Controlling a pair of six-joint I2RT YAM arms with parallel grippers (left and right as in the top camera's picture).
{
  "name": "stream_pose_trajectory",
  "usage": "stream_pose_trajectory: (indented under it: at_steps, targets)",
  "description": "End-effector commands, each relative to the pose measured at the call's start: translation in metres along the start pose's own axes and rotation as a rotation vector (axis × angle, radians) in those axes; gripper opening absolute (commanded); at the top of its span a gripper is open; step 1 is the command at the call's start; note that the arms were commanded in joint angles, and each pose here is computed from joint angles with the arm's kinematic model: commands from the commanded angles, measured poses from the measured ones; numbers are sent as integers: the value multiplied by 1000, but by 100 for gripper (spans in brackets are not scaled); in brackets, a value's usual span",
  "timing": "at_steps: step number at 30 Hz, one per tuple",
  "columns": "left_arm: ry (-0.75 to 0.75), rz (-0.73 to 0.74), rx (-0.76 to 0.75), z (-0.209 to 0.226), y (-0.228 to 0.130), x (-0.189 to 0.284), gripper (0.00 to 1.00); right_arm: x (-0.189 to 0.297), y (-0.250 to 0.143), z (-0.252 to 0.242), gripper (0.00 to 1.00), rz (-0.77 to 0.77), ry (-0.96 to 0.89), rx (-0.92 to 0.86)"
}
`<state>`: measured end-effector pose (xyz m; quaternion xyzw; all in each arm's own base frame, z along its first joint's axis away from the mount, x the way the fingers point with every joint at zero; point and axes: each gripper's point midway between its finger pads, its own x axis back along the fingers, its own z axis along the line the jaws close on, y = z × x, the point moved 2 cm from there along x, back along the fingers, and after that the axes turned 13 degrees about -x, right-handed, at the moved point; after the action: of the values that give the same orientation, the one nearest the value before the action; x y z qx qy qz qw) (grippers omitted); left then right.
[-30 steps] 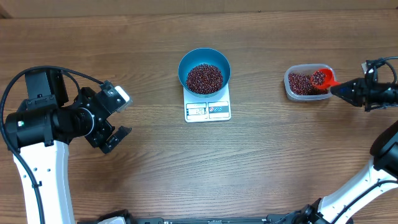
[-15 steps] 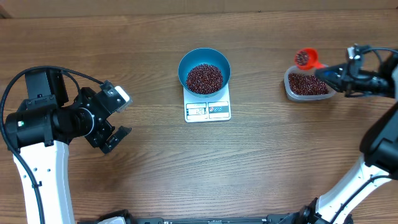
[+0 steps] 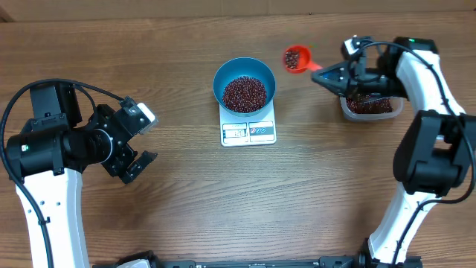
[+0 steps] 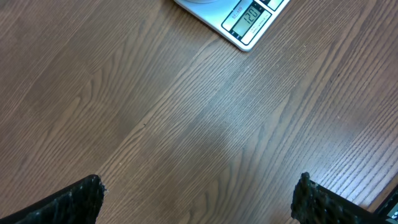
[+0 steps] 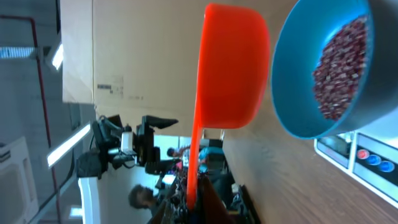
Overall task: Scoop item into bowl and weigh 150g on scale
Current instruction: 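Lift the filled red cup and carry it left toward the teal bowl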
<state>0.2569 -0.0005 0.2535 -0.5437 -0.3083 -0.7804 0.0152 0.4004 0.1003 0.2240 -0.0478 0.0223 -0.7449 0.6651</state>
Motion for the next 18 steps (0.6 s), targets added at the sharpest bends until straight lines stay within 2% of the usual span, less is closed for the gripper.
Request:
stream_pose_trajectory:
  at_steps: [1, 18]
  targets:
    - [0, 6, -34, 0, -1, 0, 100, -14, -10, 28, 4, 16, 58, 62]
    - [0, 6, -34, 0, -1, 0, 100, -24, -14, 24, 4, 50, 35, 120]
